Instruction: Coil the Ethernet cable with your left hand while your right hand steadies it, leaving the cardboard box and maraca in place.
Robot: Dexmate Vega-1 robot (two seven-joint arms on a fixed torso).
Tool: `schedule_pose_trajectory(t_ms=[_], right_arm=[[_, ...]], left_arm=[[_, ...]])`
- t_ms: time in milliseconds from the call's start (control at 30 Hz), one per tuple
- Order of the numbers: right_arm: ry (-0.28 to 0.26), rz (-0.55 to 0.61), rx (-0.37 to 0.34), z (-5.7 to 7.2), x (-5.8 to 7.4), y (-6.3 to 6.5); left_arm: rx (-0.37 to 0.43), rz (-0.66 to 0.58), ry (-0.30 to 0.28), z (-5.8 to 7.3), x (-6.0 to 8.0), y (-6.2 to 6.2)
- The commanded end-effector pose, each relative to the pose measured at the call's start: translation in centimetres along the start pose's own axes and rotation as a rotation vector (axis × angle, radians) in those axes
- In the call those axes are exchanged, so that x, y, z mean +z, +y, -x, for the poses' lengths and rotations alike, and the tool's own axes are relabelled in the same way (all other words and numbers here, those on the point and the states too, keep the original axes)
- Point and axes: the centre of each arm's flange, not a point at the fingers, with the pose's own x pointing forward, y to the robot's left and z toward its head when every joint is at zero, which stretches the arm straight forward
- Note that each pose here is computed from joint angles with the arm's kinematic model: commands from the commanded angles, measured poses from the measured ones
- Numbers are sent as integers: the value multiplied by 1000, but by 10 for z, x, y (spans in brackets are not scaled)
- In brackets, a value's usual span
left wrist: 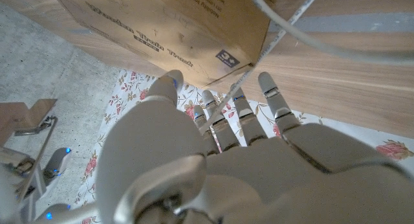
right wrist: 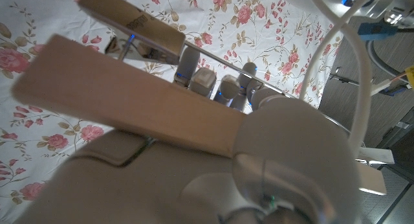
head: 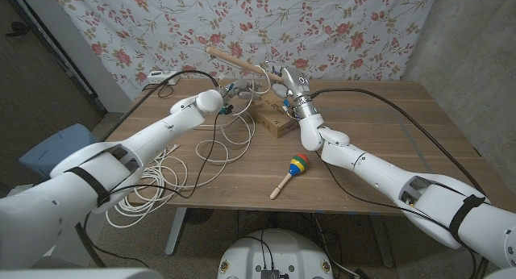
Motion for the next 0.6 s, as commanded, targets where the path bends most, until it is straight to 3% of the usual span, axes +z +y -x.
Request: schedule_pose_trajectory(t_ms=[33,233,433,600], right_arm=[[-10,2,-3,1,2,0],[-4,7,-2,1,0,1],[-3,7,-1,0,-3,3],[0,8,-6,0,-6,3]], left_arm=[[29,10,-25,-15,4,-20],[90,18,-35,-12,10,-13],[205,63,-27,-4,13,7],[226,99,-21,1,13,25]])
